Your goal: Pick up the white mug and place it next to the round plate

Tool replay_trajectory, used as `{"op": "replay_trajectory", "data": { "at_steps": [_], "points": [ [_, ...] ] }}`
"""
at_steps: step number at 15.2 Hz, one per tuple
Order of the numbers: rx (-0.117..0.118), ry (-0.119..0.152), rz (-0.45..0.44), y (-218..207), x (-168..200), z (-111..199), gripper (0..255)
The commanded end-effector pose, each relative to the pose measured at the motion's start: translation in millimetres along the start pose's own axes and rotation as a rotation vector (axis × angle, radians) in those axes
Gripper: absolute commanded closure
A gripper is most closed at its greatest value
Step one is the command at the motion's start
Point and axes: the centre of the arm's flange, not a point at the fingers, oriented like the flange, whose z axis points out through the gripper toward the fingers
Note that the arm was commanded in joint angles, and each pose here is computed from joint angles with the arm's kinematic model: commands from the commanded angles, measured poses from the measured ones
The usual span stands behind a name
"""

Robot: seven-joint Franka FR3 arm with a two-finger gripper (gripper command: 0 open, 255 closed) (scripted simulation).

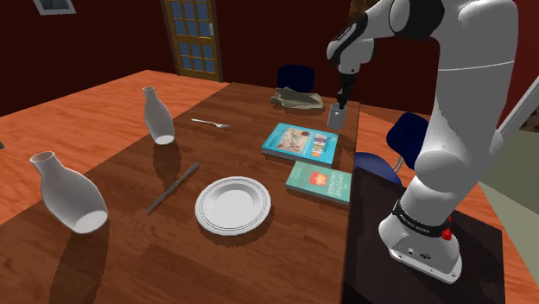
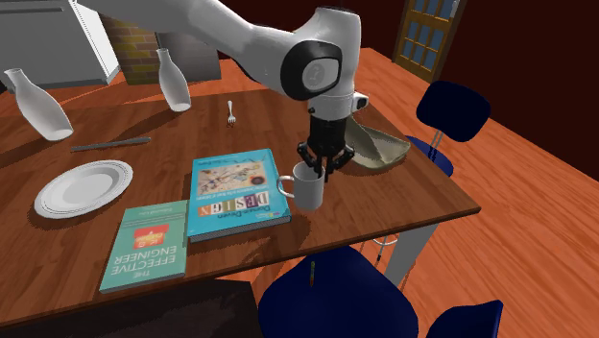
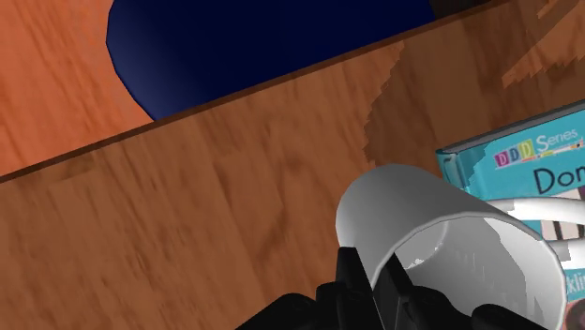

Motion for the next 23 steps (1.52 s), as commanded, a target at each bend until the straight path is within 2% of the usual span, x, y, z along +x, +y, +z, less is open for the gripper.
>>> {"op": "replay_trajectory", "data": {
  "at_steps": [1, 23],
  "points": [
    [0.000, 0.000, 0.000, 1, -1, -11, 255],
    [0.000, 0.000, 0.000, 1, -9, -127, 255]
  ]
}}
